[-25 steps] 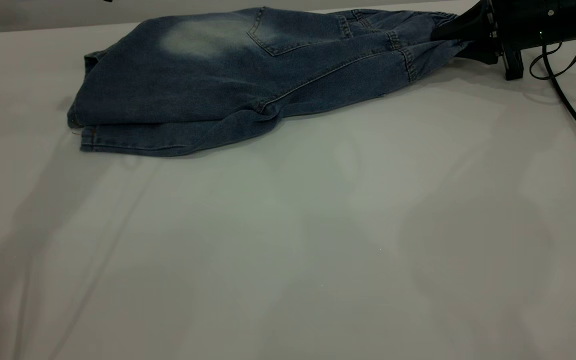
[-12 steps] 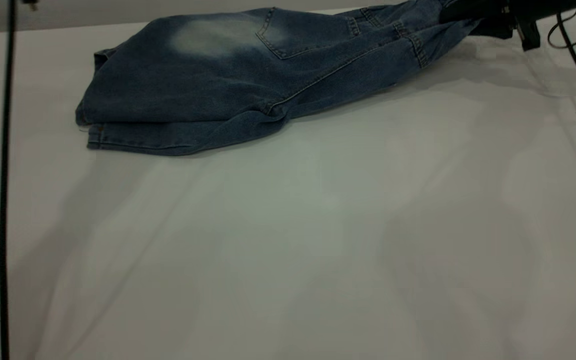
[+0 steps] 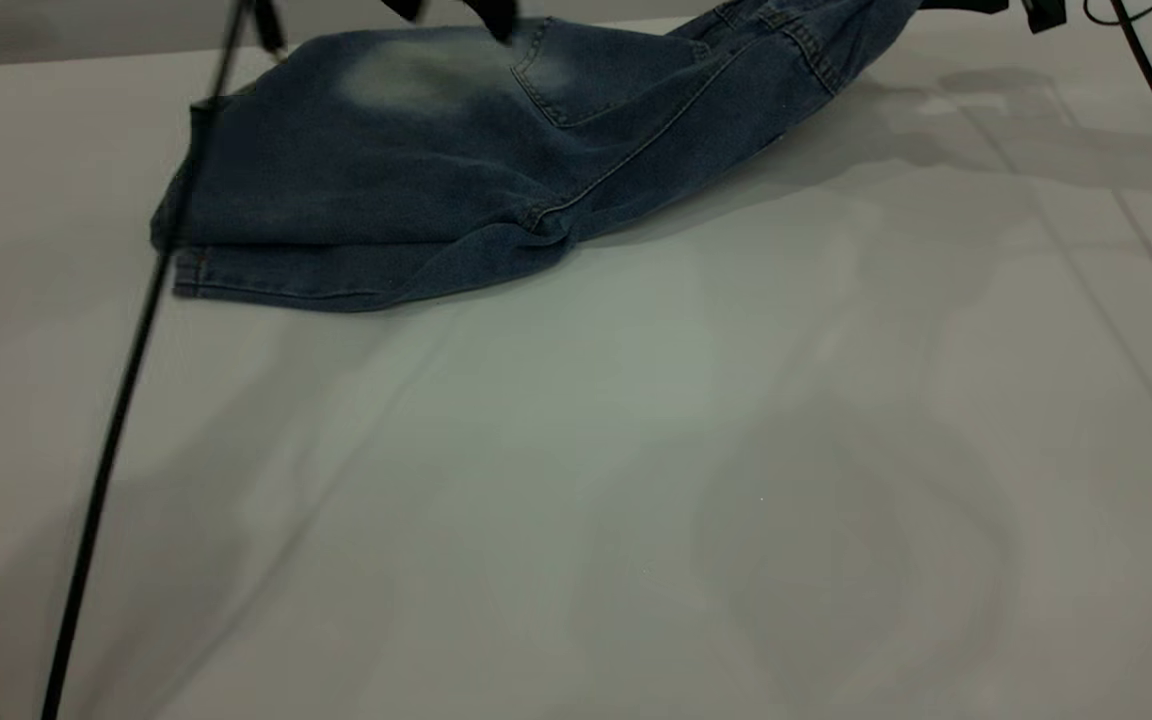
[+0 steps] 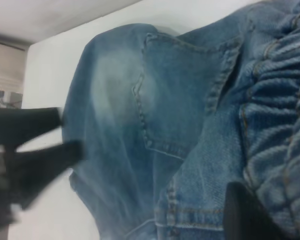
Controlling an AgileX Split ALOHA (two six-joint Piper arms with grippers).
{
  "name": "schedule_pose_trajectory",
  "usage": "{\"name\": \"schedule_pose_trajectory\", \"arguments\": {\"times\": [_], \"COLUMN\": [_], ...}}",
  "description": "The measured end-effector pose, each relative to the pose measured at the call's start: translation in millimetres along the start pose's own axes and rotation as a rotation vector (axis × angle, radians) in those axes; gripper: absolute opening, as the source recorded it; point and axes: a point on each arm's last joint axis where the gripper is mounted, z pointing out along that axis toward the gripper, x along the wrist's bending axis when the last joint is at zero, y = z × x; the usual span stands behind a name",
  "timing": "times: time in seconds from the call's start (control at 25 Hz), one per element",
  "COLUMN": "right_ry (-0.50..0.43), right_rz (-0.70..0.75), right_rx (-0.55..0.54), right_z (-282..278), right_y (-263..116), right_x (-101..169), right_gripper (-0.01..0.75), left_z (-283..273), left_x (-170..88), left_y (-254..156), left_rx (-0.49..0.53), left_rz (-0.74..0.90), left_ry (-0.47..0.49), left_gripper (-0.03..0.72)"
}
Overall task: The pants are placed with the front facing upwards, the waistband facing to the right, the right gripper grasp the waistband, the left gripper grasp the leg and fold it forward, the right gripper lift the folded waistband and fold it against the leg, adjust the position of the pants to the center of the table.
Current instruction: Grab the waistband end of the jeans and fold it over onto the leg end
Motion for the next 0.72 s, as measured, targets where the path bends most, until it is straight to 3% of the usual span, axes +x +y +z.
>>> {"name": "schedule_pose_trajectory", "arguments": {"times": [0.2, 0.72], "right_ry": [0.013, 0.032], "right_rz": [-0.010, -0.022], "right_rx": [0.017, 0.024], "right_z": [-2.2, 0.2], "right_y": [-0.4, -0.4], "right_x": [5.2, 14.7], "right_gripper": [0.113, 0.113], "left_z": [34.2, 59.3], "left_x": [-19.4, -21.2], "left_y": [-4.3, -13.1], "left_rx": [0.080, 0.096], "left_rz": [0.084, 0.089], "left_ry": [-0.011, -0.011], "left_gripper": [0.536, 0.536]}}
